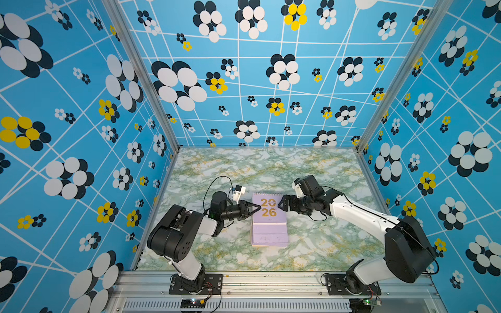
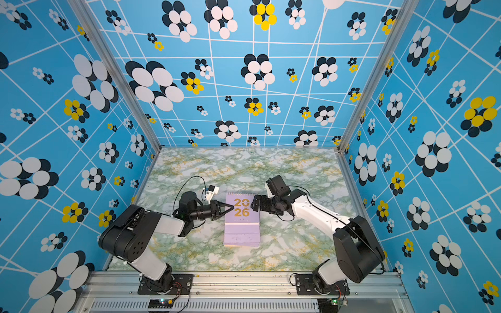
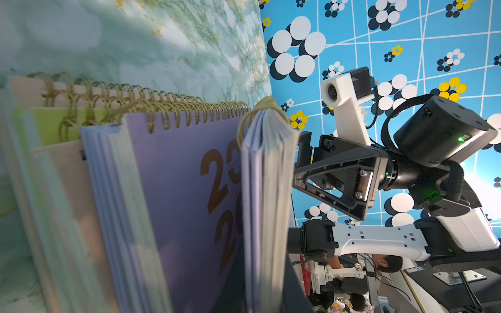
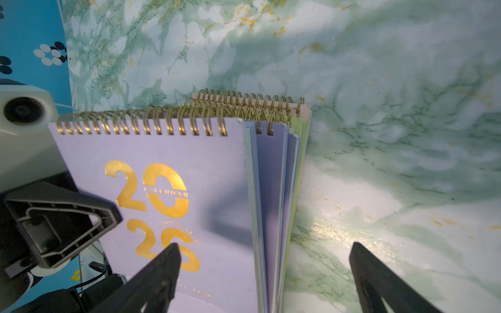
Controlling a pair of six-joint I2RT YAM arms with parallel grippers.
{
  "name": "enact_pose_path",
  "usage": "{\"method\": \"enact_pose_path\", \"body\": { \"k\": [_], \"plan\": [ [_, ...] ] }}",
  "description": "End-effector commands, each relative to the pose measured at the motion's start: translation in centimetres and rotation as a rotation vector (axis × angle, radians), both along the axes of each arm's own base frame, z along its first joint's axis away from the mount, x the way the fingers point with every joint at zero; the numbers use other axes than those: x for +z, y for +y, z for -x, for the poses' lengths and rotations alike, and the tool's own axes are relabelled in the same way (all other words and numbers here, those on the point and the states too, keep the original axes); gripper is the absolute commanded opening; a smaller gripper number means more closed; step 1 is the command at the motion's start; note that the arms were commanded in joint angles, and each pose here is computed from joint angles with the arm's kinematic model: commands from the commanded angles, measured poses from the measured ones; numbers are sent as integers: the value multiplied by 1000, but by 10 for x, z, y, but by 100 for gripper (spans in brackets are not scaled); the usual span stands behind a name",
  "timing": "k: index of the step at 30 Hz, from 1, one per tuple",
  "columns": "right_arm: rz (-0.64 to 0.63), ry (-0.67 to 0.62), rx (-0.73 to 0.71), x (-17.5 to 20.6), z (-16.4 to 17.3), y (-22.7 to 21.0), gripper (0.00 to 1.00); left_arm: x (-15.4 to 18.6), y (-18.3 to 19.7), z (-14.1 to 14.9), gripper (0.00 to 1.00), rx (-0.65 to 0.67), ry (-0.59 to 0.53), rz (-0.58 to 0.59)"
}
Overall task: Stack the calendars
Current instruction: Place the calendar at the calendar.
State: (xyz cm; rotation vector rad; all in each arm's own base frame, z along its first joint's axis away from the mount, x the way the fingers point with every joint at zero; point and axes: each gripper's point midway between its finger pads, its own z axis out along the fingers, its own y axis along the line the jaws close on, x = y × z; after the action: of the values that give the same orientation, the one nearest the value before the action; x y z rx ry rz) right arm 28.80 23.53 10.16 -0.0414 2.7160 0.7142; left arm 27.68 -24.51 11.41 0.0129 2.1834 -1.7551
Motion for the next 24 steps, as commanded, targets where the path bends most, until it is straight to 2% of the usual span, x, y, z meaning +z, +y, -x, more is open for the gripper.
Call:
{"method": "enact_pose_path", "body": {
  "k": [1, 6, 24],
  "plan": [
    [11, -1, -7, 0, -3, 2, 99, 12, 4, -1, 0, -4, -75, -39],
    [7, 2, 0, -1, -3, 7, 99, 9, 6, 3, 0, -15, -82, -76],
    [3, 13, 18, -4, -1, 17, 99, 11, 4, -7, 0, 10, -78, -50]
  ]
}}
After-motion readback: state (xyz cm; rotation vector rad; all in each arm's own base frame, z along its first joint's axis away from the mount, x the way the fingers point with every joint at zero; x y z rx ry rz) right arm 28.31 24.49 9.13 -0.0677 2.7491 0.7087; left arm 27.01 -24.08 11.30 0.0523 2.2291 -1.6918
